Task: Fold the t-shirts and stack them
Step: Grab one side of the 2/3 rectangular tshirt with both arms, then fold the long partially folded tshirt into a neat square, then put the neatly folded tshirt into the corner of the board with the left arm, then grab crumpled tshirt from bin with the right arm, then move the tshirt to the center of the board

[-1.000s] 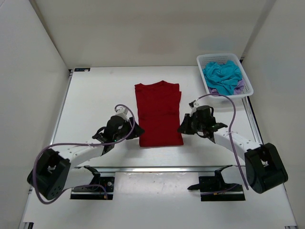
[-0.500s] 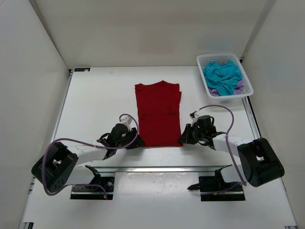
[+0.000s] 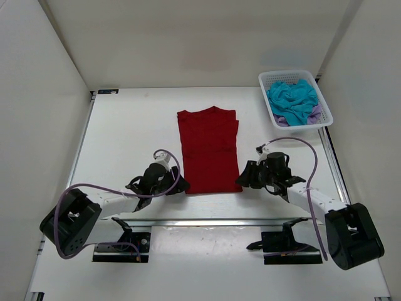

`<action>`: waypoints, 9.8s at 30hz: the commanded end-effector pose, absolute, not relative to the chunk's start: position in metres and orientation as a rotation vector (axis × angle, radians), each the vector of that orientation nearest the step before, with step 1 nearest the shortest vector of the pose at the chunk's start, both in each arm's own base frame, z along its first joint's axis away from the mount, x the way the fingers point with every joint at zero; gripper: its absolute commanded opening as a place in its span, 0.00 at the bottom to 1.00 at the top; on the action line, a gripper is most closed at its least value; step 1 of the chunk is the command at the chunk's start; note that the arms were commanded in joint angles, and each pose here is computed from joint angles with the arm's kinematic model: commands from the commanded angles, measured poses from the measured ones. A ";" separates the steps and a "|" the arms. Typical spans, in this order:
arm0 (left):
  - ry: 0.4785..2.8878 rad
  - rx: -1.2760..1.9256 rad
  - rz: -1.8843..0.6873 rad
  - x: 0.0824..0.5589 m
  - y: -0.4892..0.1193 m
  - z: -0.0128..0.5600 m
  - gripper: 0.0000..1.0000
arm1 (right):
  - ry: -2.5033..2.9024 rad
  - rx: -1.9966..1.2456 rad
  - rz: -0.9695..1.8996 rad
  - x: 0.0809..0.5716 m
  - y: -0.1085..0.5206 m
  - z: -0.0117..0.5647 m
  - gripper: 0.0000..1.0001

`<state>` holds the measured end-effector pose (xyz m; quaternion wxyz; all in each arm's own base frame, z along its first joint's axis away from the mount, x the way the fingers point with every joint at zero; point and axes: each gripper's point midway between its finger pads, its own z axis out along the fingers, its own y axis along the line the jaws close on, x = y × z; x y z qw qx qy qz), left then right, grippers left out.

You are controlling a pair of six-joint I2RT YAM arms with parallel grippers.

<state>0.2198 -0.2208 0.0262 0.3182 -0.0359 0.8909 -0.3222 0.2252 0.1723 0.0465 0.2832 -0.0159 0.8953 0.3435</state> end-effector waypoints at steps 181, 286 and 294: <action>1.944 -0.782 -0.492 0.473 0.010 0.144 0.66 | 2.238 -0.275 1.042 0.251 0.231 0.126 0.00; 2.399 0.109 -0.651 0.227 -0.202 0.033 0.70 | 1.840 -0.034 1.036 0.426 0.178 0.269 0.00; 2.406 0.123 -0.745 0.222 -0.223 0.027 0.15 | 1.841 -0.011 1.023 0.417 0.168 0.259 0.00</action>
